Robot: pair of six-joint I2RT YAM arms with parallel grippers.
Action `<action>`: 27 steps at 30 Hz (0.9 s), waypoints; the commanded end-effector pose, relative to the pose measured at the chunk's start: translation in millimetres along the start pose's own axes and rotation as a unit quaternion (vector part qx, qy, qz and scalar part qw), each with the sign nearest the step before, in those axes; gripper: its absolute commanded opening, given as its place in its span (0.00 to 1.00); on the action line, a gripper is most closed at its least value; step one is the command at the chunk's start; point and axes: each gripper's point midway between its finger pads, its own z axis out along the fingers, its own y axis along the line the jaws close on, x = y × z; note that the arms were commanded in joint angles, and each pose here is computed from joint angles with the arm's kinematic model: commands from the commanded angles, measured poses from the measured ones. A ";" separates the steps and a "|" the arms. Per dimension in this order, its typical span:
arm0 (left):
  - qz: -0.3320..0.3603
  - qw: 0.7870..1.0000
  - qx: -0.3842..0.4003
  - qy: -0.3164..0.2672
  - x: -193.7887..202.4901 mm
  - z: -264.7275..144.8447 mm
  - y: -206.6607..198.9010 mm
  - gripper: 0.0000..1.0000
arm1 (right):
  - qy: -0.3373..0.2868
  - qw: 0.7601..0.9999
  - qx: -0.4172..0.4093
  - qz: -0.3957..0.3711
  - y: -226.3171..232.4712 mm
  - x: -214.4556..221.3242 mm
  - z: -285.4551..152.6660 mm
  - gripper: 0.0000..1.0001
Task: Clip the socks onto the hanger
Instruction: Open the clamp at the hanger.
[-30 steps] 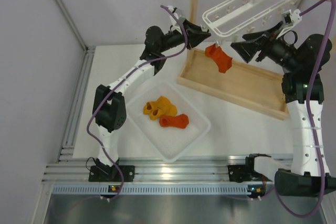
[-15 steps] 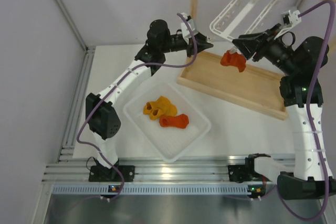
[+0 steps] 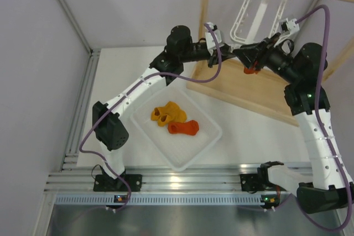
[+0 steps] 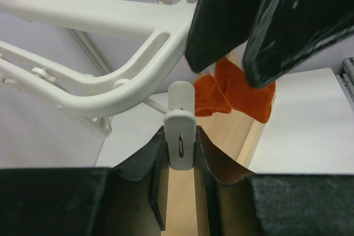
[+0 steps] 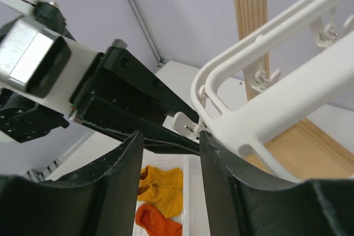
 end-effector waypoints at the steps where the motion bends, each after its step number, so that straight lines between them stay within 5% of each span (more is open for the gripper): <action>1: 0.021 1.000 -0.012 -0.011 -30.6 3.3 -6.4 0.00 | -0.025 0.998 0.059 0.003 -13.5 -3.5 -6.3 0.45; 9: 0.014 1.000 -0.023 -0.009 -32.8 16.2 -12.8 0.00 | -0.027 0.996 0.078 0.043 -23.8 10.9 -4.2 0.59; 27: 0.027 1.000 -0.010 -0.008 -31.4 30.9 -23.1 0.00 | -0.050 0.993 0.072 0.085 -29.6 11.0 13.5 0.47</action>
